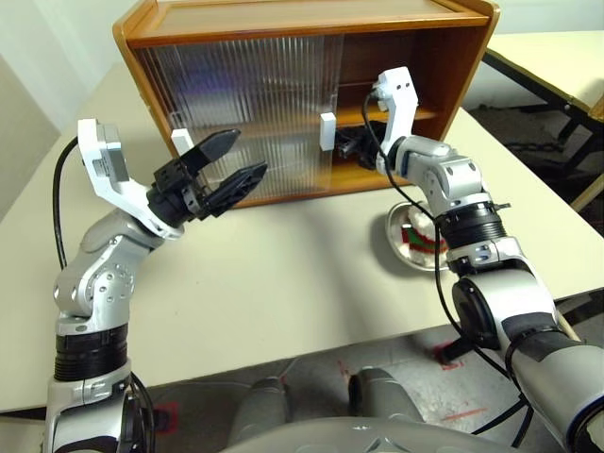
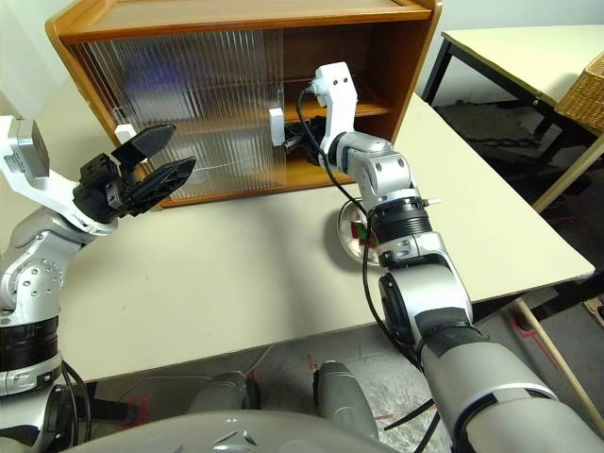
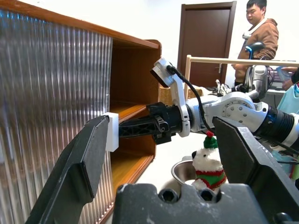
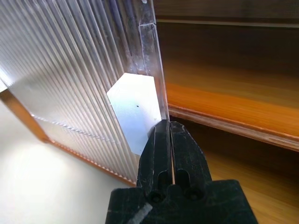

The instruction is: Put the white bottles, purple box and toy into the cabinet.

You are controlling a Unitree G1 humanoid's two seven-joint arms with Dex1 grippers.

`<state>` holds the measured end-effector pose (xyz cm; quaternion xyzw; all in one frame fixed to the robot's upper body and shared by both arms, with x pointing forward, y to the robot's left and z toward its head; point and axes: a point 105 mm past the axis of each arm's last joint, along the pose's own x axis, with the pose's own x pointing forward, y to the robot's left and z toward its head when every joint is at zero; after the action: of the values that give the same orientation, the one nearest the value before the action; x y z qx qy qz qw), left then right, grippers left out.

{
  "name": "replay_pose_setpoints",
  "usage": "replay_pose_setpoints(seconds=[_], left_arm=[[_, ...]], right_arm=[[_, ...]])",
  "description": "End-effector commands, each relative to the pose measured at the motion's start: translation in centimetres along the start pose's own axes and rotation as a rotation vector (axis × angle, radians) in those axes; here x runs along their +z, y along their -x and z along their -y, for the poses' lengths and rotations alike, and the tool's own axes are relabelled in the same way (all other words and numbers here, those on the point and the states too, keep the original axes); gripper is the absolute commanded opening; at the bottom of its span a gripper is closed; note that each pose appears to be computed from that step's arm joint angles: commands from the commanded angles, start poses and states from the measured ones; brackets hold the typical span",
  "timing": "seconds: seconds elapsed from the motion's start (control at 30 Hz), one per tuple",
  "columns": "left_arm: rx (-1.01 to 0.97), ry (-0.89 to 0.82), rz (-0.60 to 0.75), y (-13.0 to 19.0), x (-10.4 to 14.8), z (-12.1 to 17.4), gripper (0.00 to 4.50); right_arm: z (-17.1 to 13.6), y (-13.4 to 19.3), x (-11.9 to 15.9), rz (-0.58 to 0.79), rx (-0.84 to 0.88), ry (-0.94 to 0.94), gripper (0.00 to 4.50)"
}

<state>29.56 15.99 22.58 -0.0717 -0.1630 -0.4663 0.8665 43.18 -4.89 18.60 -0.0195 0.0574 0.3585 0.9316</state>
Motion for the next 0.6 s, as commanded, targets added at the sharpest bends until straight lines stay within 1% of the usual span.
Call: replay_pose_setpoints(seconds=[0.03, 0.17, 0.27, 0.33, 0.37, 0.4, 0.47, 0.5, 0.57, 0.6], left_arm=[[-0.01, -0.027, -0.003, -0.2, 0.4, 0.3, 4.5], [-0.016, -0.025, -0.001, -0.3, 0.3, 0.5, 4.5], [-0.022, -0.019, -0.005, -0.3, 0.0, 0.6, 4.5], [-0.023, -0.015, -0.007, -0.3, -0.1, 0.6, 4.5], [-0.026, -0.012, -0.007, -0.3, -0.2, 0.7, 4.5], [-0.03, -0.009, -0.008, -0.4, -0.3, 0.7, 4.5], [-0.036, -0.001, -0.007, -0.5, -0.5, 0.6, 4.5], [-0.039, 0.001, -0.008, -0.5, -0.5, 0.5, 4.5], [-0.043, 0.004, -0.008, -0.6, -0.6, 0.5, 4.5], [-0.044, 0.005, -0.007, -0.6, -0.7, 0.5, 4.5]], right_arm=[[-1.4, -0.8, 1.1, 0.018, 0.044, 0.026, 0.02], [-0.5, 0.0, 1.6, 0.025, 0.029, 0.055, 0.02], [1.4, 1.9, 2.4, 0.041, -0.013, 0.09, 0.02], [2.2, 2.9, 2.8, 0.049, -0.031, 0.106, 0.02], [2.7, 3.7, 3.0, 0.059, -0.046, 0.129, 0.02], [3.1, 4.6, 3.6, 0.093, -0.062, 0.197, 0.02], [3.6, 7.0, 4.7, 0.19, -0.083, 0.283, 0.49], [3.5, 7.9, 4.9, 0.227, -0.077, 0.287, 0.74], [3.4, 9.3, 4.6, 0.265, -0.063, 0.231, 1.38], [3.4, 9.7, 4.4, 0.27, -0.064, 0.218, 1.86]])
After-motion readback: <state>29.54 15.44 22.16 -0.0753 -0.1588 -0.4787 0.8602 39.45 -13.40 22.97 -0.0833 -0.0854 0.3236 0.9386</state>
